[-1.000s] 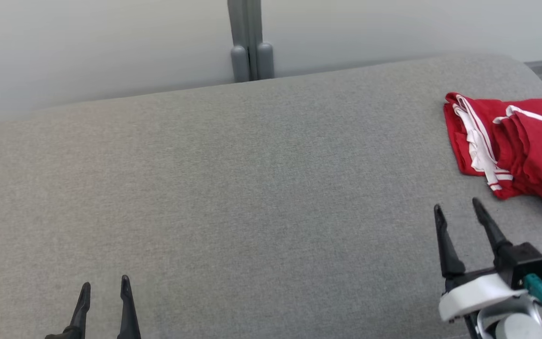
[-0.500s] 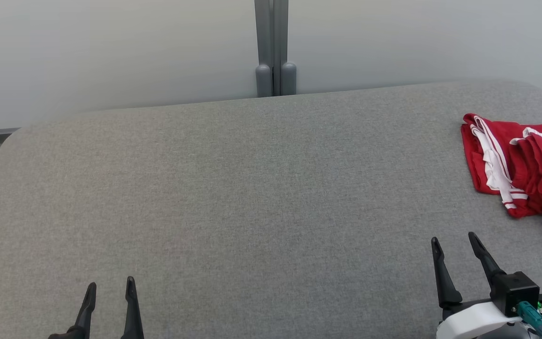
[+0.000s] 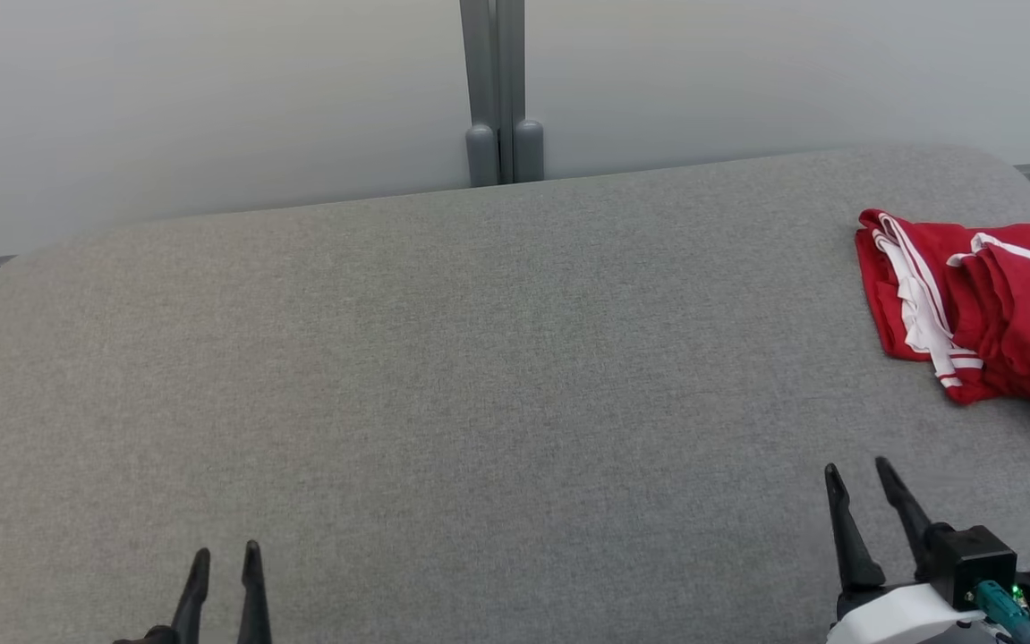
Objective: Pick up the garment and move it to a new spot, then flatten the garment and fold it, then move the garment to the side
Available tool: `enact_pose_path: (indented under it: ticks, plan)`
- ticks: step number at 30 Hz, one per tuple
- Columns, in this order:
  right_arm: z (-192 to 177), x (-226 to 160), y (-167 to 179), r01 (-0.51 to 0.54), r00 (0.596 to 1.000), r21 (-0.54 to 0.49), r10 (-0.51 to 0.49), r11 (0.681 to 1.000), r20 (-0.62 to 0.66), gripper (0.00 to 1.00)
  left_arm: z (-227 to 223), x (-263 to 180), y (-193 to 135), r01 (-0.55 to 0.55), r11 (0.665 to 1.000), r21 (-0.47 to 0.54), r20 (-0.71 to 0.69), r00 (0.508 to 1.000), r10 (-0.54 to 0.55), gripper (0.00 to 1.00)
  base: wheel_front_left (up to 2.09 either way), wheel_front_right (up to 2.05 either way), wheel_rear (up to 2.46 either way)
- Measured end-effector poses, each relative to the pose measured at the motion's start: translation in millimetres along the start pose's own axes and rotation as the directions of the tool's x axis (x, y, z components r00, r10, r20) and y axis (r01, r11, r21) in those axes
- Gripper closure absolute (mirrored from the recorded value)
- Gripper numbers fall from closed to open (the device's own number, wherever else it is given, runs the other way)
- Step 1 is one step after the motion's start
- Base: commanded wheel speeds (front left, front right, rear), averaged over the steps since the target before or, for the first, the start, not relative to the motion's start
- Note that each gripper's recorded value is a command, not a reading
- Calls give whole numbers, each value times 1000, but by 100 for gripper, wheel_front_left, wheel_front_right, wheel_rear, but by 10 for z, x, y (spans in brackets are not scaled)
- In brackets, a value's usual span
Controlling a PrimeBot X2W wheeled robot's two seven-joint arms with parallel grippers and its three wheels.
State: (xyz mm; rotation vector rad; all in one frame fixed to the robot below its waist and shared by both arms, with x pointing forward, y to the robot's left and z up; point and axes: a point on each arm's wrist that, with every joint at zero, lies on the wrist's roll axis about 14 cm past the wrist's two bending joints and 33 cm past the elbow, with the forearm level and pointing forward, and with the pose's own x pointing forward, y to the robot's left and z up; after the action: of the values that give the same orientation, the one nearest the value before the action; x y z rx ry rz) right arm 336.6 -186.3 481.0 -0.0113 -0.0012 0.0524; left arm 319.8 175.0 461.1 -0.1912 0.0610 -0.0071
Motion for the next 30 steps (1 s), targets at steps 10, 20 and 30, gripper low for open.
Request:
enact_pose_path:
  ticks: [10,20,30]
  plan:
    - [-129,-25,-51,49,998,164,-41,985,-53,100,-129,-11,86,-53,989,-139,-60,997,45,100,0,0,0]
    - [-112,36,-116,95,995,346,-78,933,-64,100,-82,87,130,-83,950,-301,-67,996,66,100,0,0,0]
    - [-98,91,-162,124,992,500,-99,857,-76,100,-36,171,162,-101,892,-440,-72,994,77,100,0,0,0]
